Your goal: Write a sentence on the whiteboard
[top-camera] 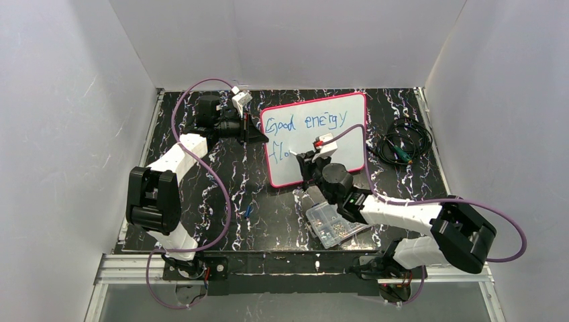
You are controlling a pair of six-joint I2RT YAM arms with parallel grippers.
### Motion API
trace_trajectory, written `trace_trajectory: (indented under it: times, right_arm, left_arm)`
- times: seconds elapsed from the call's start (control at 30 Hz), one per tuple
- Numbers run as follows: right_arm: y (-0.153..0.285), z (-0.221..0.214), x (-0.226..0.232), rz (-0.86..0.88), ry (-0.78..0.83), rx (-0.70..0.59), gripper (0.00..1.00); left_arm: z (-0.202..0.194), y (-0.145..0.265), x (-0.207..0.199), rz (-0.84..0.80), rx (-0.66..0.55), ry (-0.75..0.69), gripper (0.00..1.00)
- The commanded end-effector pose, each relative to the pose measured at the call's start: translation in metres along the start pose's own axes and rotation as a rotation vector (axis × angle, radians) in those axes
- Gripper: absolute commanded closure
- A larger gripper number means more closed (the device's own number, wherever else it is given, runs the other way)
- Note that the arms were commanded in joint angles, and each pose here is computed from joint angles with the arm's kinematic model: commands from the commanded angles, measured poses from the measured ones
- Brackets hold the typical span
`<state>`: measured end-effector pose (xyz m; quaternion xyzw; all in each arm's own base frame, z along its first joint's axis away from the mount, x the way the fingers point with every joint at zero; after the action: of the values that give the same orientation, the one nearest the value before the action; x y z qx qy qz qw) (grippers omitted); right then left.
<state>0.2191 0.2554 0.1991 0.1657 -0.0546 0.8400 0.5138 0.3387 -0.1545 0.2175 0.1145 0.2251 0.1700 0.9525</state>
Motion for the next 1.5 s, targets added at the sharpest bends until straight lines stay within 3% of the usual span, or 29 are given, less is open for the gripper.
trace_trajectory:
  times: [0.0, 0.23, 0.77, 1.47]
  right_arm:
    - [0.007, -0.002, -0.006, -0.026, -0.006, 0.007, 0.99]
    - [0.01, -0.007, -0.01, -0.038, -0.022, 0.016, 0.99]
    - [-0.005, 0.029, 0.004, -0.037, -0.004, -0.114, 0.99]
    - [0.014, -0.009, -0.014, -0.055, -0.022, 0.022, 0.99]
  left_arm:
    - [0.025, 0.013, -0.021, -0.033, -0.06, -0.091, 1.0]
    - [0.026, 0.013, -0.021, -0.033, -0.06, -0.091, 1.0]
    - [0.026, 0.014, -0.021, -0.034, -0.062, -0.094, 1.0]
    - [0.026, 0.014, -0.021, -0.033, -0.063, -0.093, 1.0]
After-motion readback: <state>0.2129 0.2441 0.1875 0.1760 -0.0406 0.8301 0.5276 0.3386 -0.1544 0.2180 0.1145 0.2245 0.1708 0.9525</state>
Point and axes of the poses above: each gripper's point midway between its finger pads, its own y axis back along the fingers, its own x axis along the line the jaws close on, z = x × y, the point moved 8 cm from there along y, back along the fingers, and after that the axes turned 10 degrees about -y, right-handed, at the moved point
